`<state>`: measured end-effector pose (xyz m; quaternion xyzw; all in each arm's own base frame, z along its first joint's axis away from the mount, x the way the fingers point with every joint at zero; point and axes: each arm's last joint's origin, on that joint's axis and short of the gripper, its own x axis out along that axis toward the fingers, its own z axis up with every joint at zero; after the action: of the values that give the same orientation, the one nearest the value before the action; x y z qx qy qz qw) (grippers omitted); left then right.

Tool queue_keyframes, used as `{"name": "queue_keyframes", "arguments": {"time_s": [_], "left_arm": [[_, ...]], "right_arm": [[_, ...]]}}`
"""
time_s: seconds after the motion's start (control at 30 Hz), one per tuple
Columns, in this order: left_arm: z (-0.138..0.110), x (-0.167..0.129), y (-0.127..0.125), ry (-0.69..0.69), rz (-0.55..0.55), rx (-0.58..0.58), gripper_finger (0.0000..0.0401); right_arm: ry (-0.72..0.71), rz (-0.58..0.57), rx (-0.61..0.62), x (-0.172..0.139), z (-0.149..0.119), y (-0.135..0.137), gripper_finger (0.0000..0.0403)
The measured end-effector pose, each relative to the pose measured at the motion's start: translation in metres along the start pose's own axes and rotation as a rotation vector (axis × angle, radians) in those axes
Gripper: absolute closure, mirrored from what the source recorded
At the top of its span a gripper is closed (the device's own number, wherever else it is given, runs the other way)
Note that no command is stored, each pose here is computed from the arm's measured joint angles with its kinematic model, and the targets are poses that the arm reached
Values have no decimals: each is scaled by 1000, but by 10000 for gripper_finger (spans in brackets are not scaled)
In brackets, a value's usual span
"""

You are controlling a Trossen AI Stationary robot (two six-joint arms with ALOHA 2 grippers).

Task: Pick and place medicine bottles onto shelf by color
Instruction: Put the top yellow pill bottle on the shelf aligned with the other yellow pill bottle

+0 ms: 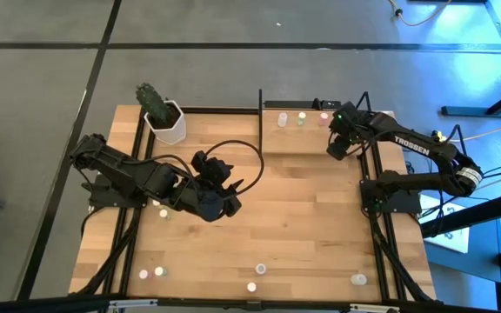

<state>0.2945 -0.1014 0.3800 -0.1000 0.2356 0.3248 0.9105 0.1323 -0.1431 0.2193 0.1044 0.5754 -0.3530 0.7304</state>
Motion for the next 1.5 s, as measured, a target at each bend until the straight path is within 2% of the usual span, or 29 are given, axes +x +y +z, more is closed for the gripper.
{"name": "queue_keyframes", "arguments": {"time_s": [0.5, 0.73, 0.93, 1.0, 1.1, 1.27, 1.5], "left_arm": [[0, 0, 0, 0, 0, 1, 181], [0, 0, 0, 0, 2, 2, 181], [0, 0, 0, 0, 2, 2, 181], [0, 0, 0, 0, 2, 2, 181], [0, 0, 0, 0, 2, 1, 181], [0, 0, 0, 0, 2, 0, 181], [0, 0, 0, 0, 2, 1, 181]], "right_arm": [[-36, 28, 25, 0, 3, 0, 282], [-43, 20, -132, 0, 4, 0, 282], [-47, 17, -333, 0, 4, 0, 282], [-45, 13, -355, 0, 4, -1, 282], [-42, 13, -332, 1, 3, -4, 282], [-34, 11, -229, 1, 2, -8, 282], [-46, 50, -228, 1, 2, -7, 282]]}}
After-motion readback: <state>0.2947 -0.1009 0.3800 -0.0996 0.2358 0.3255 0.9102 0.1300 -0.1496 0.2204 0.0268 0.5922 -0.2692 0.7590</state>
